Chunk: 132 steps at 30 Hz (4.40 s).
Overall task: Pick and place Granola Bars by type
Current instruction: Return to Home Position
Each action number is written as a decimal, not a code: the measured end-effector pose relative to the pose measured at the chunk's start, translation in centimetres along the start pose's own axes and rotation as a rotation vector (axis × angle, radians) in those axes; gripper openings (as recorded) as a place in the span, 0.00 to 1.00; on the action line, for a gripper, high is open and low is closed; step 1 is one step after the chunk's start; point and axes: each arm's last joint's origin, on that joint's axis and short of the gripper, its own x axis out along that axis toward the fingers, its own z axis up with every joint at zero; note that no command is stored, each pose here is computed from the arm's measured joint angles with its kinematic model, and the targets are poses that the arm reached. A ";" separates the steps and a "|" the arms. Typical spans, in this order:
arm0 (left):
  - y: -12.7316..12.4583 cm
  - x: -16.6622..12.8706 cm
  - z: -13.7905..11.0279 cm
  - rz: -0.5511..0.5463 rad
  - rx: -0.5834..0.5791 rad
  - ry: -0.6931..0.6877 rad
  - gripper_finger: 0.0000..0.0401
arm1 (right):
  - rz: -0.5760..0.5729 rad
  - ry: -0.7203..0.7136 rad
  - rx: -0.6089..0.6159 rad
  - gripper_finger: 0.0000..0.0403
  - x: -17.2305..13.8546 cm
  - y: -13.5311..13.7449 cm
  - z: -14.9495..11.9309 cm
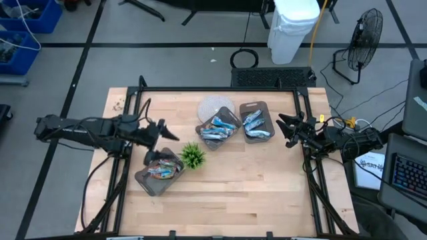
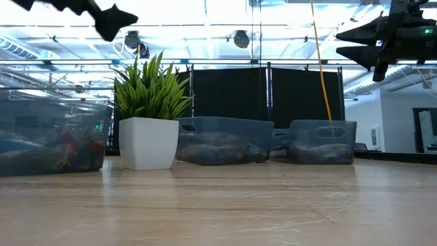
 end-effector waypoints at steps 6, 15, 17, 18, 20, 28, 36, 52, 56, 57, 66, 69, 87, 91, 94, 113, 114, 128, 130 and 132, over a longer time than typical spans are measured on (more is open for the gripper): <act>-0.6 -0.8 -3.7 -0.096 0.009 -0.001 0.90 | 0.000 0.000 0.000 0.45 0.0 0.0 0.0; 0.3 -2.0 -7.9 0.015 -0.060 -0.026 0.90 | 0.000 0.000 0.000 0.45 0.0 0.0 0.0; 0.4 -2.2 -8.7 0.013 -0.070 -0.042 0.90 | 0.000 0.000 0.000 0.45 0.0 0.0 0.0; 0.5 -2.3 -9.0 0.009 -0.076 -0.058 0.90 | 0.000 0.000 0.000 0.45 0.0 0.0 0.0; 0.5 -2.5 -9.6 0.001 -0.088 -0.084 0.90 | 0.000 0.000 0.000 0.45 0.0 0.0 0.0; 0.6 -3.1 -11.5 -0.042 -0.105 -0.130 0.90 | 0.000 0.000 0.000 0.45 0.0 0.0 0.0; 0.4 -3.1 -13.6 -0.097 -0.126 -0.140 0.90 | 0.000 0.000 0.000 0.45 0.0 0.0 0.0; -0.5 -3.8 -13.3 -0.041 -0.101 -0.251 0.90 | 0.000 0.000 0.000 0.45 0.0 0.0 0.0; -0.7 -3.8 -13.3 -0.065 -0.050 -0.243 0.90 | 0.000 0.000 0.000 0.45 0.0 0.0 0.0; -0.7 -3.8 -13.3 -0.061 -0.040 -0.244 0.90 | 0.000 0.000 0.001 0.45 0.0 0.0 0.0; -0.5 -3.8 -13.3 -0.039 0.022 -0.247 0.90 | 0.000 0.000 0.000 0.45 0.0 0.0 0.0; -0.5 -3.8 -13.3 -0.040 0.017 -0.247 0.90 | 0.000 0.000 0.000 0.45 0.0 0.0 0.0; 0.7 -3.4 -13.3 0.206 -0.463 -0.324 0.90 | 0.000 0.000 0.000 0.45 0.0 0.0 0.0; 1.2 -3.1 -13.4 0.280 -0.520 -0.324 0.90 | 0.000 0.000 0.000 0.45 0.0 0.0 0.0; 1.7 -2.9 -13.5 0.374 -0.468 -0.315 0.90 | 0.000 0.000 0.000 0.45 0.0 0.0 0.0; 2.1 -2.7 -13.6 0.440 -0.389 -0.305 0.90 | 0.000 0.000 0.000 0.45 0.0 0.0 0.0; 2.1 -2.7 -13.5 0.439 -0.391 -0.306 0.90 | 0.000 0.000 0.000 0.45 0.0 0.0 0.0; 1.9 -3.8 -12.9 0.431 -0.213 -0.368 0.90 | 0.000 0.000 0.000 0.45 0.0 0.0 0.0; 1.8 -4.2 -12.6 0.436 -0.156 -0.394 0.90 | 0.000 0.000 0.000 0.45 0.0 0.0 0.0; 1.8 -4.2 -12.6 0.442 -0.102 -0.383 0.90 | 0.000 -0.001 0.001 0.45 0.0 0.0 0.0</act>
